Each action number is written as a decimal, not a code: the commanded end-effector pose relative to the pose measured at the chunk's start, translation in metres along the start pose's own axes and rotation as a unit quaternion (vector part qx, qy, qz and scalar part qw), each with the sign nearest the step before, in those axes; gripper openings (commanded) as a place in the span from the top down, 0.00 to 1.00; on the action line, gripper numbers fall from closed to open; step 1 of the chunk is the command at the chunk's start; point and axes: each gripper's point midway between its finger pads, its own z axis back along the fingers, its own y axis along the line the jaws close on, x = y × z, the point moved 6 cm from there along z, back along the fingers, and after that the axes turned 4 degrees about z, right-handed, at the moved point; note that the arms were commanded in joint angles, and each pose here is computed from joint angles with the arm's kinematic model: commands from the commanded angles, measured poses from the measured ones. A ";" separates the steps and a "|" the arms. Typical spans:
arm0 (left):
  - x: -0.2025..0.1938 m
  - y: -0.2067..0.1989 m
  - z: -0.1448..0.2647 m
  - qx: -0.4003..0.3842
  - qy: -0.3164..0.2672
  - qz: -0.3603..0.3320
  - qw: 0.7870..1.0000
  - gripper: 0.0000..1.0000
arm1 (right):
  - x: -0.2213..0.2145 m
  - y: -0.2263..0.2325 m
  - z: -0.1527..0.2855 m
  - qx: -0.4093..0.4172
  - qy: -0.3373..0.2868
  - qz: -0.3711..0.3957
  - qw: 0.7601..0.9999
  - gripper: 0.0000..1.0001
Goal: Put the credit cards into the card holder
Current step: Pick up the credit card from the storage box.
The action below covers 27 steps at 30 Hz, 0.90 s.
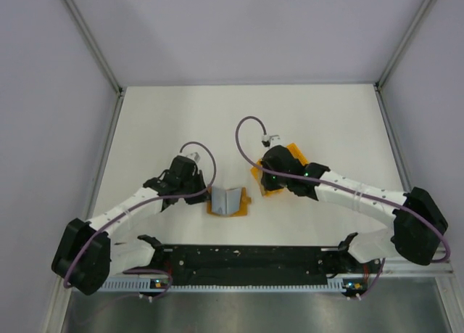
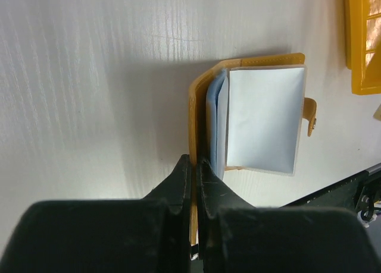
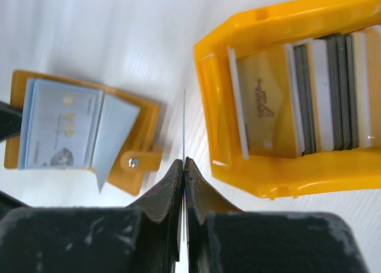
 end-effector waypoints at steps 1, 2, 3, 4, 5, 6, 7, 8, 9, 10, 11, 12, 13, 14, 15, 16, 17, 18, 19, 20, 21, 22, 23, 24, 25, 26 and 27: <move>0.009 -0.003 0.005 -0.009 -0.042 -0.022 0.999 1.00 | -0.011 0.010 0.003 -0.014 0.009 0.042 0.999 1.00; 0.009 -0.002 0.006 -0.007 -0.045 -0.023 0.999 1.00 | -0.019 0.008 0.002 -0.027 0.020 0.054 0.998 1.00; 0.008 -0.002 0.007 -0.008 -0.046 -0.023 0.999 1.00 | -0.026 0.008 0.002 -0.032 0.029 0.064 0.997 1.00; 0.007 -0.002 0.008 -0.010 -0.046 -0.022 0.999 1.00 | -0.030 0.007 0.001 -0.036 0.037 0.069 0.996 1.00; 0.006 -0.002 0.009 -0.016 -0.048 -0.023 0.998 1.00 | -0.036 0.007 0.001 -0.043 0.045 0.075 0.995 1.00; 0.005 -0.001 0.009 -0.017 -0.049 -0.023 0.998 1.00 | -0.041 0.008 0.001 -0.043 0.050 0.084 0.994 1.00; 0.004 0.000 0.010 -0.017 -0.052 -0.022 0.998 1.00 | -0.045 0.008 0.000 -0.047 0.055 0.090 0.993 1.00; 0.004 0.001 0.010 -0.016 -0.055 -0.023 0.998 1.00 | -0.049 0.009 0.000 -0.049 0.061 0.095 0.992 1.00; 0.002 0.003 0.010 -0.015 -0.054 -0.021 0.998 1.00 | -0.052 0.010 -0.002 -0.051 0.068 0.099 0.991 1.00; 0.002 0.004 0.010 -0.015 -0.055 -0.022 0.998 1.00 | -0.055 0.011 -0.003 -0.052 0.075 0.104 0.990 1.00; 0.000 0.004 0.010 -0.016 -0.054 -0.022 0.998 1.00 | -0.058 0.012 -0.004 -0.055 0.082 0.107 0.989 1.00; -0.001 0.005 0.009 -0.018 -0.054 -0.022 0.998 1.00 | -0.062 0.014 -0.007 -0.056 0.087 0.108 0.989 1.00; -0.002 0.006 0.009 -0.019 -0.053 -0.021 0.998 1.00 | -0.064 0.015 -0.008 -0.057 0.093 0.111 0.988 1.00; -0.003 0.006 0.008 -0.020 -0.052 -0.020 0.998 1.00 | -0.067 0.017 -0.011 -0.058 0.099 0.114 0.987 1.00; -0.004 0.007 0.007 -0.020 -0.053 -0.019 0.998 1.00 | -0.070 0.018 -0.013 -0.061 0.104 0.116 0.986 1.00; -0.005 0.009 0.006 -0.020 -0.051 -0.019 0.998 1.00 | -0.072 0.020 -0.015 -0.062 0.107 0.118 0.985 1.00; -0.006 0.009 0.006 -0.021 -0.051 -0.019 0.998 1.00 | -0.074 0.021 -0.017 -0.066 0.110 0.120 0.984 1.00; -0.008 0.011 0.005 -0.020 -0.050 -0.018 0.998 1.00 | -0.075 0.021 -0.019 -0.068 0.112 0.120 0.984 1.00; -0.008 0.011 0.005 -0.020 -0.050 -0.017 0.998 1.00 | -0.077 0.023 -0.020 -0.069 0.115 0.123 0.983 1.00; -0.009 0.011 0.004 -0.022 -0.050 -0.017 0.998 1.00 | -0.078 0.023 -0.021 -0.072 0.115 0.123 0.983 0.99; -0.009 0.011 0.004 -0.024 -0.049 -0.018 0.998 1.00 | -0.078 0.024 -0.021 -0.072 0.114 0.124 0.983 0.98; -0.009 0.011 0.004 -0.026 -0.049 -0.018 0.998 1.00 | -0.080 0.024 -0.022 -0.072 0.115 0.125 0.983 0.98; -0.008 0.010 0.004 -0.027 -0.050 -0.016 0.998 1.00 | -0.079 0.025 -0.022 -0.071 0.114 0.123 0.983 0.97; -0.008 0.010 0.005 -0.029 -0.051 -0.017 0.998 1.00 | -0.079 0.026 -0.022 -0.070 0.113 0.122 0.984 0.96; -0.008 0.009 0.005 -0.030 -0.050 -0.017 0.998 1.00 | -0.079 0.027 -0.022 -0.068 0.112 0.122 0.984 0.96; -0.008 0.008 0.006 -0.033 -0.050 -0.018 0.998 1.00 | -0.080 0.027 -0.022 -0.068 0.113 0.121 0.984 0.95; -0.007 0.007 0.007 -0.035 -0.051 -0.018 0.998 1.00 | -0.080 0.027 -0.023 -0.069 0.114 0.121 0.984 0.94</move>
